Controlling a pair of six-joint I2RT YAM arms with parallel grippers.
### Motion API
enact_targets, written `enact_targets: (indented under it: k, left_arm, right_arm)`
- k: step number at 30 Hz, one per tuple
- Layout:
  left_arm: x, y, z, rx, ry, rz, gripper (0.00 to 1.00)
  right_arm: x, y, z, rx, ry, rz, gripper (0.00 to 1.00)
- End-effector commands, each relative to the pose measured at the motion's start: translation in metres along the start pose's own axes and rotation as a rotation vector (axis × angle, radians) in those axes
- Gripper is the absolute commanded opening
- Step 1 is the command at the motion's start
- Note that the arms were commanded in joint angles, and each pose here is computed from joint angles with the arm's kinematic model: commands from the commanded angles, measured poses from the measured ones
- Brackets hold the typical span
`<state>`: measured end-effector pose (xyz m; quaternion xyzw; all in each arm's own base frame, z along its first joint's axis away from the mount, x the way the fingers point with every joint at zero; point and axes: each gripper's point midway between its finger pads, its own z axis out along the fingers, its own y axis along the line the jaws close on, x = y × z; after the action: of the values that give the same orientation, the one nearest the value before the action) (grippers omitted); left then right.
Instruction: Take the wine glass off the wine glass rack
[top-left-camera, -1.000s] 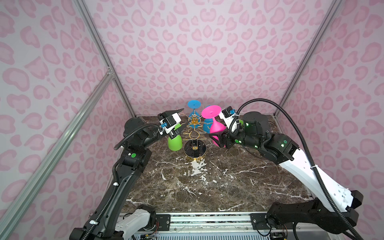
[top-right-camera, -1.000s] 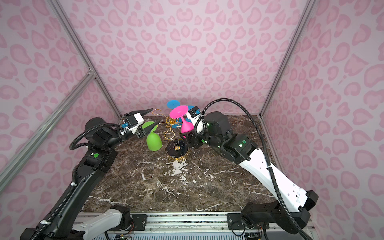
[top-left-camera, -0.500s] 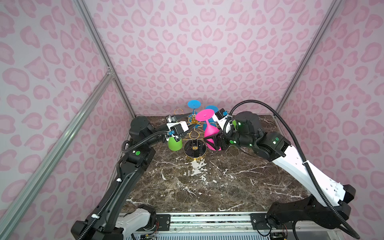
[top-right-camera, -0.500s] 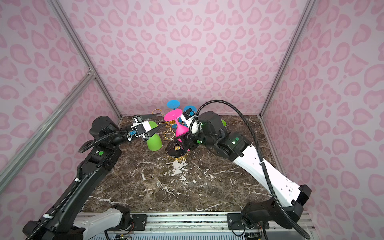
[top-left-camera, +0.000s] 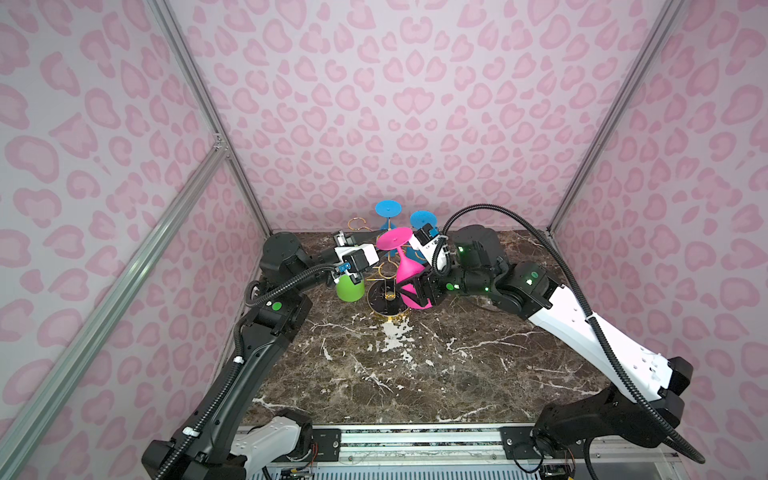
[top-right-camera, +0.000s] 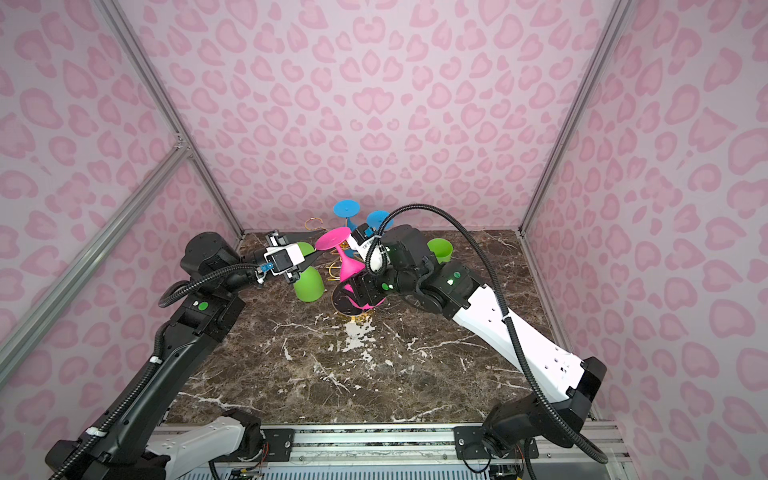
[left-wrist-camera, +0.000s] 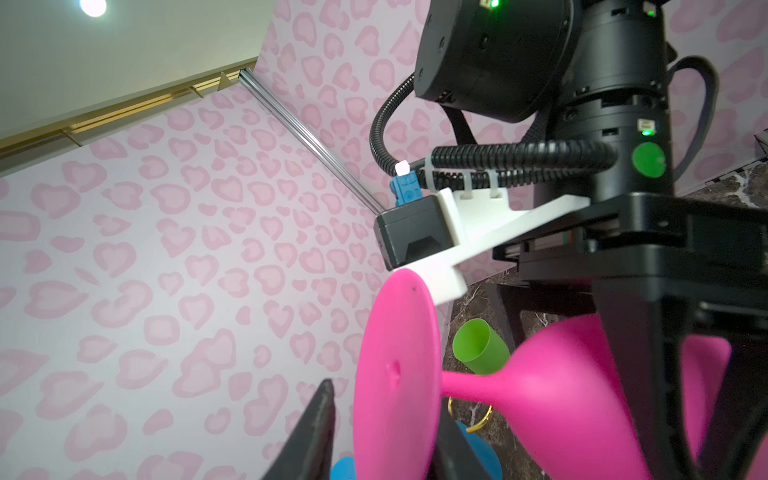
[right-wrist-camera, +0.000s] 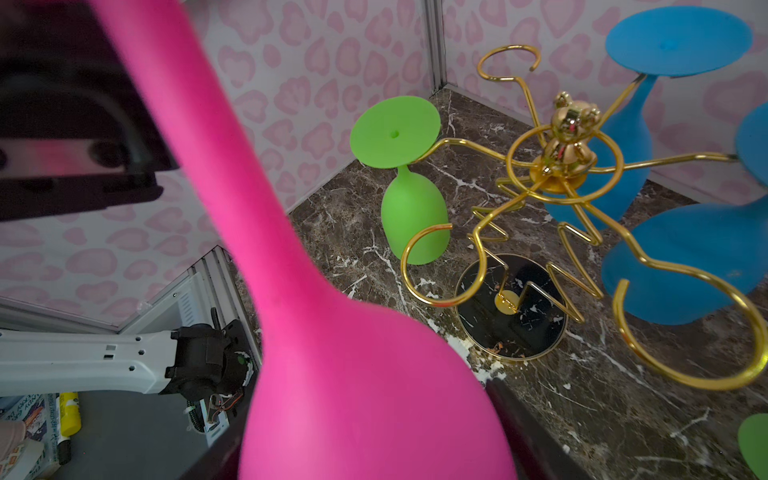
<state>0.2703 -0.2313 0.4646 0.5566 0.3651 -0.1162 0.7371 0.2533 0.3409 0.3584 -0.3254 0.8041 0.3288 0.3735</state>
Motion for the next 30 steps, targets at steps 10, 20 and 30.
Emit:
enact_targets:
  k: [10, 20, 30]
  left_arm:
    - [-0.013, 0.008, -0.003, -0.025, -0.025, 0.007, 0.03]
    - [-0.005, 0.019, -0.009, -0.111, 0.031, -0.065, 0.03]
    - [0.026, 0.027, -0.018, -0.246, 0.149, -0.236, 0.03]
  right_arm:
    - [-0.008, 0.009, 0.005, -0.050, -0.023, 0.028, 0.66]
    - [-0.026, 0.024, -0.022, -0.116, -0.155, 0.036, 0.84]
    - [-0.033, 0.016, -0.071, -0.155, -0.349, 0.038, 0.88]
